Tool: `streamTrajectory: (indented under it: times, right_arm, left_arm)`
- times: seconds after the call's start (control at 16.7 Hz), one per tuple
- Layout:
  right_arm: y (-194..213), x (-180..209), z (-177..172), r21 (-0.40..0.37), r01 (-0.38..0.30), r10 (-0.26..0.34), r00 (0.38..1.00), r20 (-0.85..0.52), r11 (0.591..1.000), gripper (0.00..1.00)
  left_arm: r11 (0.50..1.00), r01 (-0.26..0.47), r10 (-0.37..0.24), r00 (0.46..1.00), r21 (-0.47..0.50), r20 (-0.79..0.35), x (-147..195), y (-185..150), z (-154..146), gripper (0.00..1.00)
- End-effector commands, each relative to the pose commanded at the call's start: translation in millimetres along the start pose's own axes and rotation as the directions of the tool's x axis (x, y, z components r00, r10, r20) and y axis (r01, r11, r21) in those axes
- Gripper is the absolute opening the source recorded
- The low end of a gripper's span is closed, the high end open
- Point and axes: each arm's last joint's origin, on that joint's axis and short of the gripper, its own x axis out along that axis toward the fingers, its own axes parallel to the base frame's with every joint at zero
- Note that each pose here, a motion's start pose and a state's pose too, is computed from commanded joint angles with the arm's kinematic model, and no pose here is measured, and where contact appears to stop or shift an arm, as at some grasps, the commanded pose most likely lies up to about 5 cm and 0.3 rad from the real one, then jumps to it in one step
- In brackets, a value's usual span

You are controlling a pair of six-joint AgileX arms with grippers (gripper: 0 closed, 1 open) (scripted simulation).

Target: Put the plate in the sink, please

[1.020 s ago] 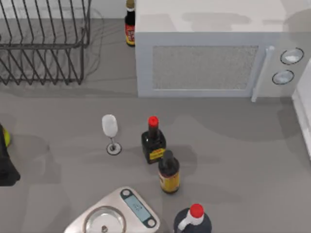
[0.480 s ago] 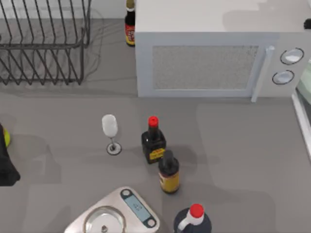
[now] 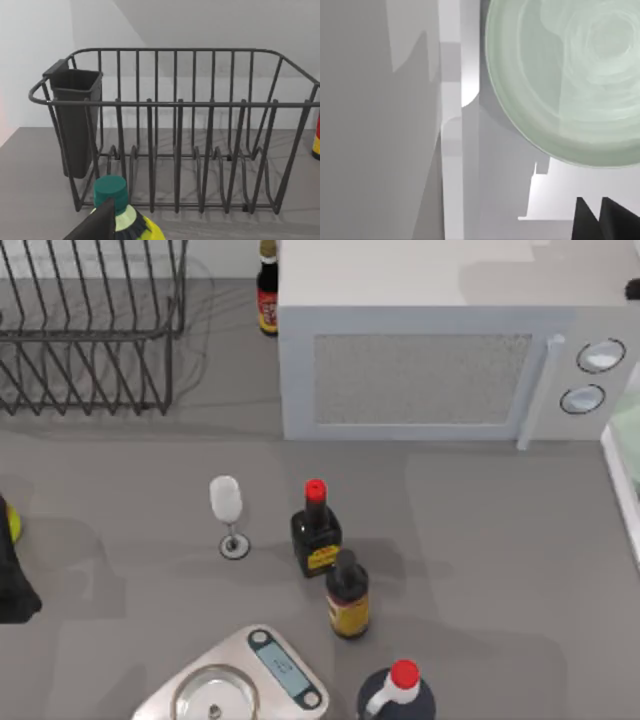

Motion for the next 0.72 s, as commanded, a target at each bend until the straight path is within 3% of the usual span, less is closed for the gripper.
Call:
streamTrajectory:
  times: [0.48, 0.72]
  right_arm:
    - [0.0, 0.0, 0.0, 0.000, 0.000, 0.000, 1.000, 0.000, 1.000, 0.98]
    - [0.0, 0.0, 0.0, 0.000, 0.000, 0.000, 1.000, 0.000, 1.000, 1.00]
  left_arm:
    - [1.000, 0.000, 0.000, 1.000, 0.000, 0.000, 0.0, 0.0, 0.0, 1.00]
    - [1.000, 0.000, 0.000, 1.000, 0.000, 0.000, 0.0, 0.0, 0.0, 1.00]
